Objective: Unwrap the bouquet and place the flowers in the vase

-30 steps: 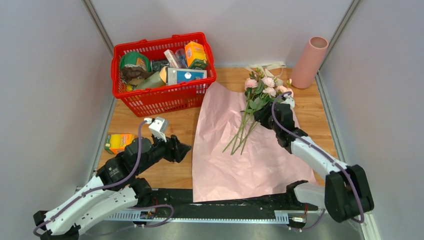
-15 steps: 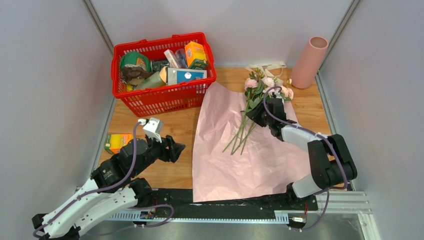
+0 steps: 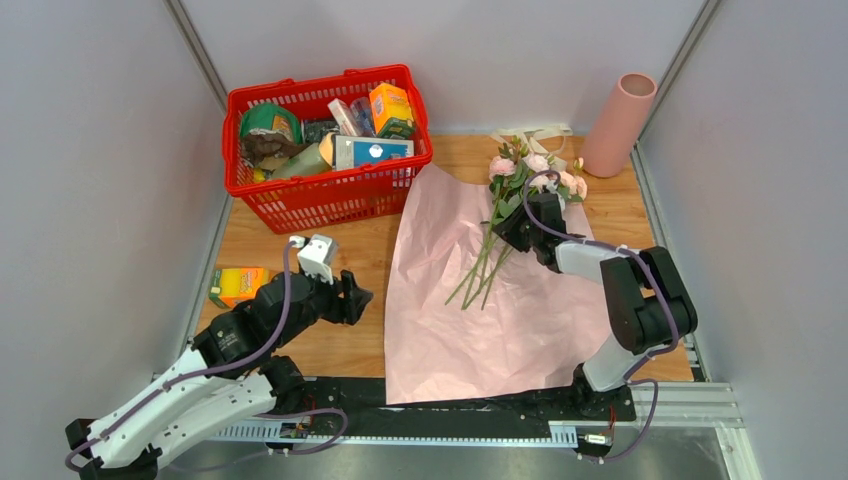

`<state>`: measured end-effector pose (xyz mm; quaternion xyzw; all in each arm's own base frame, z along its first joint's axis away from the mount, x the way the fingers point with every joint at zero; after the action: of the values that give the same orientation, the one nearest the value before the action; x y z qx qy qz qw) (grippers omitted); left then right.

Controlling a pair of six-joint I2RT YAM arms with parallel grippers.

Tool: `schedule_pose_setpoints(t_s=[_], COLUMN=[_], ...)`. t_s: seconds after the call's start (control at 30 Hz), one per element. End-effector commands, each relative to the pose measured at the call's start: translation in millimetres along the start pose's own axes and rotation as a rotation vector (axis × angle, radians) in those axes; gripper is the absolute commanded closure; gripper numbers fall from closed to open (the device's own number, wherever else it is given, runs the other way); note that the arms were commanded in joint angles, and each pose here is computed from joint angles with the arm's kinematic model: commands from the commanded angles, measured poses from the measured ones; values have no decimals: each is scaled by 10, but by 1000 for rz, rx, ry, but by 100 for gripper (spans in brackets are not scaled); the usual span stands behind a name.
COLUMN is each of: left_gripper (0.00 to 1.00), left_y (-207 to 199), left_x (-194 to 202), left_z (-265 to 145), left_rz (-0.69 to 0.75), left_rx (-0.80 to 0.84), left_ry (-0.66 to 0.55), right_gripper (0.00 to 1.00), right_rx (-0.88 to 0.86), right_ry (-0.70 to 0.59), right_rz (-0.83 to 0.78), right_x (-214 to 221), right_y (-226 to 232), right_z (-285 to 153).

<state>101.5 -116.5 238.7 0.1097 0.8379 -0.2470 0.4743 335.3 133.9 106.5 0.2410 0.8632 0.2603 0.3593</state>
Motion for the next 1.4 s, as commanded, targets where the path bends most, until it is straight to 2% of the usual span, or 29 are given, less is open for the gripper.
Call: schedule_pose_setpoints(t_s=[0.0,0.23,0.6,0.73,1.03,1.3,1.37], left_gripper=[28,29,29,29,28,21,20], left_y=[-13,5,12,14,5,-116,-221], left_x=[-107,-120,-126,-124,-137,-192,-218], left_z=[-64,-86,-100,-105,-120,-150,-126], left_rz=[2,-2,-5,-7,-9,26,46], left_rx=[3,-4,-7,-6,2,107,172], left_ry=[-45,-64,-72,-74,-76,-58,-10], right_gripper=[71,75,96,99,100,100,100], right_rx=[-33,-21,-46,-70,-131,-264,-320], right_ry=[-63,-73,-105,-124,-168,-233,-266], right_rz=[27,35,36,33,-65,-82,-102], right_x=[-157,-158,-210,-216,-171,-223,-240], right_y=[108,75,117,150,168,357,433], right_z=[49,67,-13,-173,-611,-1155,-1325])
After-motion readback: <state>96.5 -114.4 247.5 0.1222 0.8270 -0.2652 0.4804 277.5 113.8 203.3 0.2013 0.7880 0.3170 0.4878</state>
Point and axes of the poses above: each gripper's point midway between its finger pads, its own z axis out along the fingers, its own y axis along the line the jaws close on, x = y × z, the point moved 8 cm from there along -z, back along the fingers, and after that the axes turned 1 degree about -z, right-handed, at the moved point
